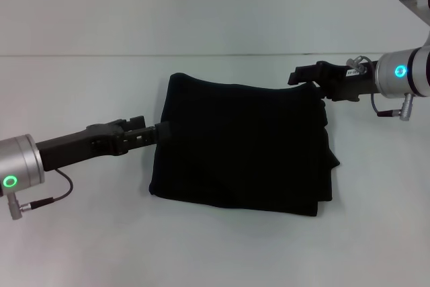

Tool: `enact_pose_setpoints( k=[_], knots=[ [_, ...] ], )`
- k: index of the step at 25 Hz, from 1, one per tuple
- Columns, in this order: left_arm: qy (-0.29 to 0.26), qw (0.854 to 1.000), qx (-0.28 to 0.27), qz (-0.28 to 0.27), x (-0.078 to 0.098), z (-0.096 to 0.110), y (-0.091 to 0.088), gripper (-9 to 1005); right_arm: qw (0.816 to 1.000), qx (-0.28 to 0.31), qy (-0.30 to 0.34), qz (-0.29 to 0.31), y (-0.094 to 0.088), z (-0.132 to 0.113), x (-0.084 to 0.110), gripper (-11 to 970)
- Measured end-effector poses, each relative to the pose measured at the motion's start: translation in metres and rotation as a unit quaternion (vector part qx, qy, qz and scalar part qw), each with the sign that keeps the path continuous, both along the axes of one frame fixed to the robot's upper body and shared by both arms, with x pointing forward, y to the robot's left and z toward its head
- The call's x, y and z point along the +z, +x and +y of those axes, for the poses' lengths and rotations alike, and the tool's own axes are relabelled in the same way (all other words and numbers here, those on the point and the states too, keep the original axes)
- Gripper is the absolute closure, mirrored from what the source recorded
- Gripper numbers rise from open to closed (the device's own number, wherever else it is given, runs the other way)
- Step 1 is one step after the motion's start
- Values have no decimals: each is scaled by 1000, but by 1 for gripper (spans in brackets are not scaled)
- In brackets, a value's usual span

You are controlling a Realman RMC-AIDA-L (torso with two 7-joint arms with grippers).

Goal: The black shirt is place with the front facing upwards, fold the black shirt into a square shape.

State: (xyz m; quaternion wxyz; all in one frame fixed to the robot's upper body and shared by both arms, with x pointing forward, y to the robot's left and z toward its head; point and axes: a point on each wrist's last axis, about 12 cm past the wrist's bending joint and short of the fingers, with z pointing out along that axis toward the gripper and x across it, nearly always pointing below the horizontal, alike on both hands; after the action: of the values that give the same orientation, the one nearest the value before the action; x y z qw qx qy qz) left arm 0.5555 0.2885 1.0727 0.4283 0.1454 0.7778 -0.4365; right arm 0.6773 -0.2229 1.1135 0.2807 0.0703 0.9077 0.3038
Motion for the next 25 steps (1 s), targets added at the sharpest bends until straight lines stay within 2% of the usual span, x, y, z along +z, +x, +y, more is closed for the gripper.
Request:
enact_pose_setpoints(
  k=[13,15,21,25],
  knots=[
    [2,1000,2,0,0,1,1,62,1000,-7,-6,-11,3,-2,2,404],
    [2,1000,2,0,0,0,1,62,1000,-7,-6,-11,3,-2,3,652],
    [2,1000,2,0,0,1,1,62,1000,-6,-7,-12,3,0,2,762],
    [1,1000,0,0,1,0,1,62,1000,-5,-12,-12,2,0,1,778]
  ],
)
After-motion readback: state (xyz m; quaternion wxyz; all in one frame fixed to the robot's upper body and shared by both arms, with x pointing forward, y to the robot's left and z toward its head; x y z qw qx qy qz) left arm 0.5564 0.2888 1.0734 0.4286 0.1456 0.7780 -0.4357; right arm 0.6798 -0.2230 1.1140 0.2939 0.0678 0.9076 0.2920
